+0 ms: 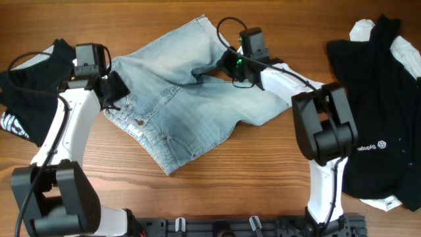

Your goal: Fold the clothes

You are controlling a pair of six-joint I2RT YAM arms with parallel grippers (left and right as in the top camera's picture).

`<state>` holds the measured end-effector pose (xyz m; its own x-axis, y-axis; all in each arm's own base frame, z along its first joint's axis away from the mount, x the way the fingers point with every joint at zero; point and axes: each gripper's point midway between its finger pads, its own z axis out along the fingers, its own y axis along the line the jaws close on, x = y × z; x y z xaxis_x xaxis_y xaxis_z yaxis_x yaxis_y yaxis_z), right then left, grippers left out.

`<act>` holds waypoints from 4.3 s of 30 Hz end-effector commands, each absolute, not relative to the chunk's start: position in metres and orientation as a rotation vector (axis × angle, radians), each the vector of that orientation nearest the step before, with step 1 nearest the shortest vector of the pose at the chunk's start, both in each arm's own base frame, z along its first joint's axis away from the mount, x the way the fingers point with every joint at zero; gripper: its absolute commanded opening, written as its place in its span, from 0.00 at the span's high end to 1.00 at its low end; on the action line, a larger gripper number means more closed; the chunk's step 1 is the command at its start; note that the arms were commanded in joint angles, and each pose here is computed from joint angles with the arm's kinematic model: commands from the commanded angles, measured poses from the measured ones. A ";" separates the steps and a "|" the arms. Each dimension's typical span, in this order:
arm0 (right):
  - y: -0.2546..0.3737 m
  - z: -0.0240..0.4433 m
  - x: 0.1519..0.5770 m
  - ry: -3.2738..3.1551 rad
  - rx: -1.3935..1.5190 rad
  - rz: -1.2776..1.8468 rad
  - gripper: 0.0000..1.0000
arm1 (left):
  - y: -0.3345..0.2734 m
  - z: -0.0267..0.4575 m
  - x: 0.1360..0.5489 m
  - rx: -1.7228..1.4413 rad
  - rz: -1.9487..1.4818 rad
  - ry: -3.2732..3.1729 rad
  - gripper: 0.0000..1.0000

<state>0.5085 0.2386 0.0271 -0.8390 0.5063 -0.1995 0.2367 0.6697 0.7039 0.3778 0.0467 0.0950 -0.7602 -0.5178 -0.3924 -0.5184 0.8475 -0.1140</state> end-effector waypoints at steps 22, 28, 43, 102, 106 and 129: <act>-0.025 0.057 0.446 2.739 0.736 0.371 0.36 | -0.055 0.088 0.342 -0.493 -0.525 2.864 0.00; -0.028 0.092 0.408 2.804 0.731 0.288 0.34 | -0.100 0.063 0.292 -0.785 -0.566 3.017 0.00; -0.026 0.099 0.384 2.870 0.741 0.265 0.34 | -0.151 0.000 0.236 -1.397 -0.381 2.894 0.19; 0.041 -0.018 0.181 2.911 1.256 0.215 0.64 | 0.006 0.013 0.259 -1.520 -0.197 2.708 0.96; 0.049 -0.026 0.176 2.941 1.246 0.280 0.93 | 0.005 0.012 0.249 -1.491 -0.172 2.769 0.96; 0.017 0.203 0.289 2.566 0.606 0.375 0.89 | -0.006 0.180 0.230 -1.040 -0.405 2.511 0.96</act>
